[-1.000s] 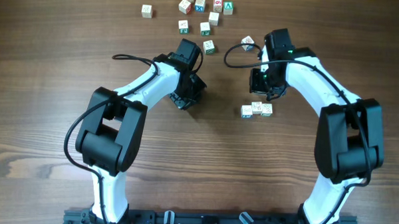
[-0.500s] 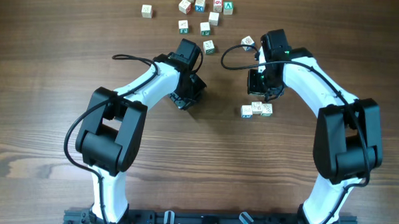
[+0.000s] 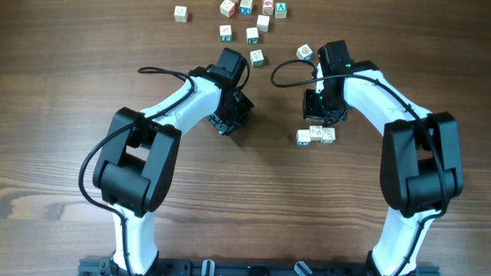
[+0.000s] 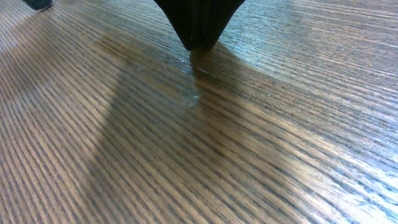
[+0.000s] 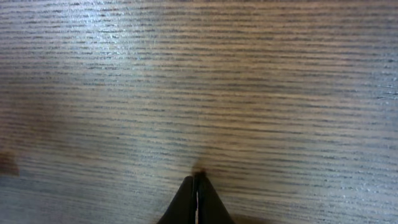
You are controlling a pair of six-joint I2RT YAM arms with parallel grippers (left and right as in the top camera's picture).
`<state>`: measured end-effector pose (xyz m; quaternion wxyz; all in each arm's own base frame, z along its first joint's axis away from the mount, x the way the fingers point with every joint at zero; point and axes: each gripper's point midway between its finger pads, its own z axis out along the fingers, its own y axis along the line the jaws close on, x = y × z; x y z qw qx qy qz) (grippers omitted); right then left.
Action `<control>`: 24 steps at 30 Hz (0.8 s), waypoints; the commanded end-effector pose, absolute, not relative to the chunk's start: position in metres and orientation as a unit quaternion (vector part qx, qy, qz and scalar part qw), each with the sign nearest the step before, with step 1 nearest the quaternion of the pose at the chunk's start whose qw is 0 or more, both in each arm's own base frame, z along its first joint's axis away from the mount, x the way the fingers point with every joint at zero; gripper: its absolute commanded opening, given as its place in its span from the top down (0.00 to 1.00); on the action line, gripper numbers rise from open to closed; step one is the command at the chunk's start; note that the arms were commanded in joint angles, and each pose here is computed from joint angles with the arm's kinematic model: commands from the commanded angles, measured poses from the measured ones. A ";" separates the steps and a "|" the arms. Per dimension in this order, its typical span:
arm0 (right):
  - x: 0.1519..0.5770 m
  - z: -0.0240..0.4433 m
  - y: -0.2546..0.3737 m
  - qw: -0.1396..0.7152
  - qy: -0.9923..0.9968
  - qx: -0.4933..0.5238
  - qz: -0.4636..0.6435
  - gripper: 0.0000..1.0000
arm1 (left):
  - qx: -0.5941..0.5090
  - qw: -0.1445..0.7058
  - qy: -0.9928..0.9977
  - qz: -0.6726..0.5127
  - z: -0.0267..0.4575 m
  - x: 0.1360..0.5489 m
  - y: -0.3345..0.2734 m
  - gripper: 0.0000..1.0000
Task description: Form a horizontal line
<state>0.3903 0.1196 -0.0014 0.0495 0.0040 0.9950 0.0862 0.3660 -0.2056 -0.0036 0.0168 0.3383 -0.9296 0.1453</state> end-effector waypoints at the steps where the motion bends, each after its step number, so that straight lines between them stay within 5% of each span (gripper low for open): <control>1: 0.395 -0.003 0.118 0.054 0.996 -0.006 0.077 0.95 | 0.361 0.021 -0.930 0.070 -0.036 0.352 -0.175 0.96; 24: 0.394 0.008 0.118 0.040 0.996 -0.005 0.074 0.95 | 0.360 0.021 -0.930 0.069 -0.036 0.351 -0.175 0.96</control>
